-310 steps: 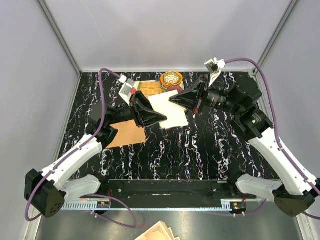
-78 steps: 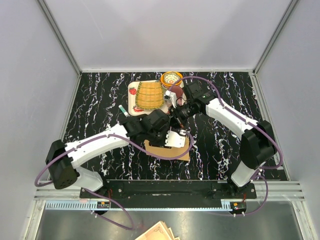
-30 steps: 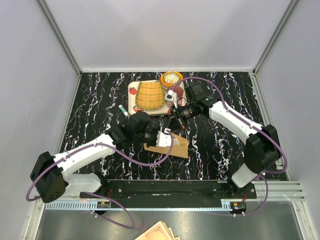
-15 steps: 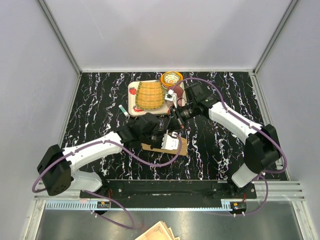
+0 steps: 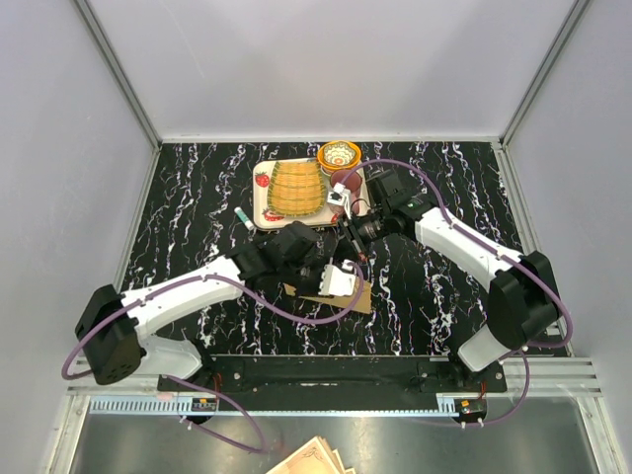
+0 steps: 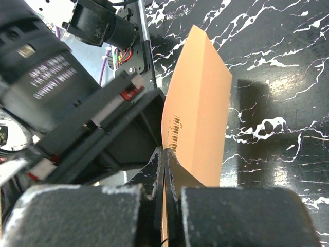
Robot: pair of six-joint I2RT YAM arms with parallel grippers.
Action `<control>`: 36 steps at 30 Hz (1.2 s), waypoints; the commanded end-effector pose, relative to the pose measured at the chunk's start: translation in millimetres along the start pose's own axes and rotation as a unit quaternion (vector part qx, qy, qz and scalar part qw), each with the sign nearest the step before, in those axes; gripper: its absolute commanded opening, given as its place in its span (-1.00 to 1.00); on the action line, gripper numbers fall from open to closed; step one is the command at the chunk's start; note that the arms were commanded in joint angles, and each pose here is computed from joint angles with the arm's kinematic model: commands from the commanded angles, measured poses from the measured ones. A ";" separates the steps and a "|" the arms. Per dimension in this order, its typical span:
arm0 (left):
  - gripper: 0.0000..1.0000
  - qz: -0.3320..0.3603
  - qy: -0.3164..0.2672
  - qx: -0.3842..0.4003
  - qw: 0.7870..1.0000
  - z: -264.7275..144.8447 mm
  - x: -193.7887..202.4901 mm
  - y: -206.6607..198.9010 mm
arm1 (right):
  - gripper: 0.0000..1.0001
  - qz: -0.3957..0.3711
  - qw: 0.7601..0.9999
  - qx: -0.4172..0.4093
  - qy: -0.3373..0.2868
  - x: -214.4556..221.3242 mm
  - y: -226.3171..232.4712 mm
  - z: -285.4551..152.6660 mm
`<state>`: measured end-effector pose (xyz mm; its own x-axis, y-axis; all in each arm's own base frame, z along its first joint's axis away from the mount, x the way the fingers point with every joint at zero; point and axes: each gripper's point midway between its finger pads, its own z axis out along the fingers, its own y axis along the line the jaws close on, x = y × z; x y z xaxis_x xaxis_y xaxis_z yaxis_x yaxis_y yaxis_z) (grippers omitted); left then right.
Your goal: Place the letter into the envelope and seal it
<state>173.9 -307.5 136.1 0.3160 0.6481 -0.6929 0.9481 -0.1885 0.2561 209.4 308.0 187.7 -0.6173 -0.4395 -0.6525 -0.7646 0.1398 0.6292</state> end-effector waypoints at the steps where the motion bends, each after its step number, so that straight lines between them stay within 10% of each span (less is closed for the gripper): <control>1: -0.30 0.022 -0.036 -0.046 0.998 -26.9 -34.4 19.6 | -1.00 -0.033 0.999 -0.013 -0.010 -5.1 14.8 -2.7; 15: -1.00 0.023 -0.037 -0.027 0.999 -24.1 -39.6 19.7 | -1.00 -0.040 0.999 -0.014 -0.012 -7.9 17.9 -4.3; 36: -1.00 -0.002 0.022 -0.006 1.000 28.0 -11.2 7.4 | -1.00 -0.020 1.000 -0.011 -0.002 5.4 8.1 1.9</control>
<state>170.0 -324.1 123.9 0.2993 0.6900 -0.6591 0.9541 -0.2081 0.2154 203.0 304.4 176.8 -0.6274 -0.4537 -0.6329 -0.7531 0.1467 0.6413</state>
